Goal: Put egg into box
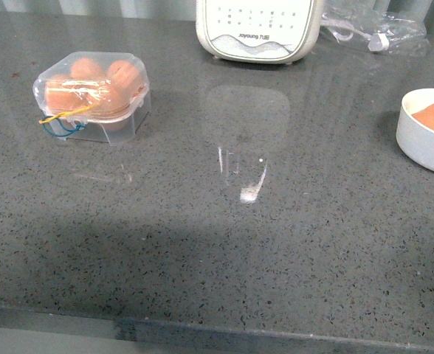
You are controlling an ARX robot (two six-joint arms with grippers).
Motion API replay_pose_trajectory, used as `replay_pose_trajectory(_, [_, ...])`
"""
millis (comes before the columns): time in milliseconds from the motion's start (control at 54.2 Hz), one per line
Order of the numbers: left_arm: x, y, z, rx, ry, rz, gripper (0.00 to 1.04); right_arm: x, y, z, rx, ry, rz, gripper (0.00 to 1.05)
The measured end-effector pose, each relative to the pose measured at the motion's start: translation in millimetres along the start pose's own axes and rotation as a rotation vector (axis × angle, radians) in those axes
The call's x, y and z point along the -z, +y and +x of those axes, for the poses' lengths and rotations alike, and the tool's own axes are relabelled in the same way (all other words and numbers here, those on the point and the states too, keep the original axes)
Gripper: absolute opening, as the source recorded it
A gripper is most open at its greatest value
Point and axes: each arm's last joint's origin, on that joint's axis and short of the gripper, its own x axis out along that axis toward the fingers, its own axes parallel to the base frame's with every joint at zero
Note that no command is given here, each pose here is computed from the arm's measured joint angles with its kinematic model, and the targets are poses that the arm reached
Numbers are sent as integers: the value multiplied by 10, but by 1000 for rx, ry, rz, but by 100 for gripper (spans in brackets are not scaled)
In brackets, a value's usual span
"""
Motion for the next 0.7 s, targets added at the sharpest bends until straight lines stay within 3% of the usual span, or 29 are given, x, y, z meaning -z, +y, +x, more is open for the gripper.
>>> replay_pose_trajectory(701, [48, 0, -210, 1, -31, 0, 4, 0, 0, 0, 0, 0, 0, 97])
